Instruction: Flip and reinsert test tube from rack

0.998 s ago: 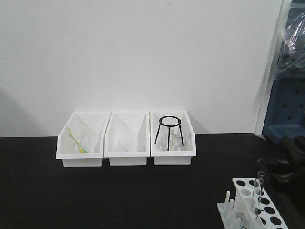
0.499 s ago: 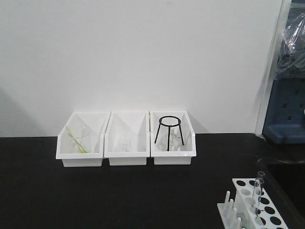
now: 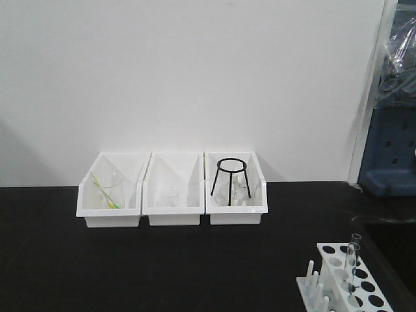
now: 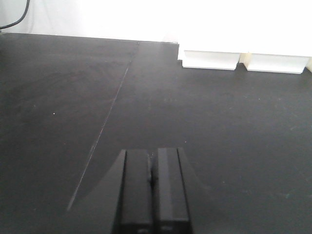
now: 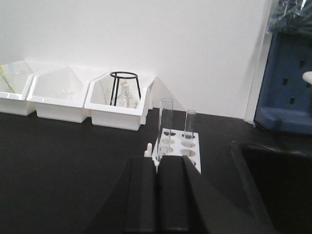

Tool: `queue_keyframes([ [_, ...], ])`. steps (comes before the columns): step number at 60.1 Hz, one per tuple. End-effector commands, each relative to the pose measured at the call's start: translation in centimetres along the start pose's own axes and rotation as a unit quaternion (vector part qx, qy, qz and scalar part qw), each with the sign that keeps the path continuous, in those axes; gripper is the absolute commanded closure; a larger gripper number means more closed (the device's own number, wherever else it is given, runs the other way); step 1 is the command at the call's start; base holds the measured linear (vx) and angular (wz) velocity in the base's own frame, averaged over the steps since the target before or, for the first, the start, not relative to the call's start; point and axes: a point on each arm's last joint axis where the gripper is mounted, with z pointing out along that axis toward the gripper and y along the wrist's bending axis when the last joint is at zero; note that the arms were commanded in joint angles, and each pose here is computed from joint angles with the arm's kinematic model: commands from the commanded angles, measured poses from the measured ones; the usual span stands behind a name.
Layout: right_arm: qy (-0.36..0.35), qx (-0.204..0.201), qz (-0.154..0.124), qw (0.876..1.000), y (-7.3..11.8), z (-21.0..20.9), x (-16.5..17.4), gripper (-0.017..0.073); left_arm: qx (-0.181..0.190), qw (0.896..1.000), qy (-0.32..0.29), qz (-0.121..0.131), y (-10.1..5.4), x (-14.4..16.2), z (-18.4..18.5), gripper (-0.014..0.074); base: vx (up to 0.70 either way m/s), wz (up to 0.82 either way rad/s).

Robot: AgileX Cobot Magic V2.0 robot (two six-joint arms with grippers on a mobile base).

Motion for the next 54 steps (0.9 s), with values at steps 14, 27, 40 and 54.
queue_keyframes([
  [14, 0.003, 0.0, -0.008, 1.0, 0.0, -1.8, 0.7, 0.0571, 0.011, 0.999, -0.043, -0.001, -0.2, -0.7, 0.0, 0.06, 0.0, 0.0],
  [27, -0.015, 0.002, 0.001, 1.0, 0.0, -1.8, 0.4, 0.0571, 0.011, 0.999, -0.043, -0.001, -0.2, -0.7, 0.0, 0.06, 0.0, 0.0],
  [40, -0.014, 0.002, 0.001, 1.0, 0.0, -1.8, 0.4, 0.0571, 0.011, 0.999, -0.043, -0.001, -0.2, -0.7, 0.0, 0.06, 0.0, 0.0],
  [54, -0.013, 0.002, 0.001, 1.0, 0.0, -1.8, 0.4, 0.0571, 0.011, 0.999, -0.043, -0.001, -0.2, -0.7, 0.0, 0.06, 0.0, 0.0],
])
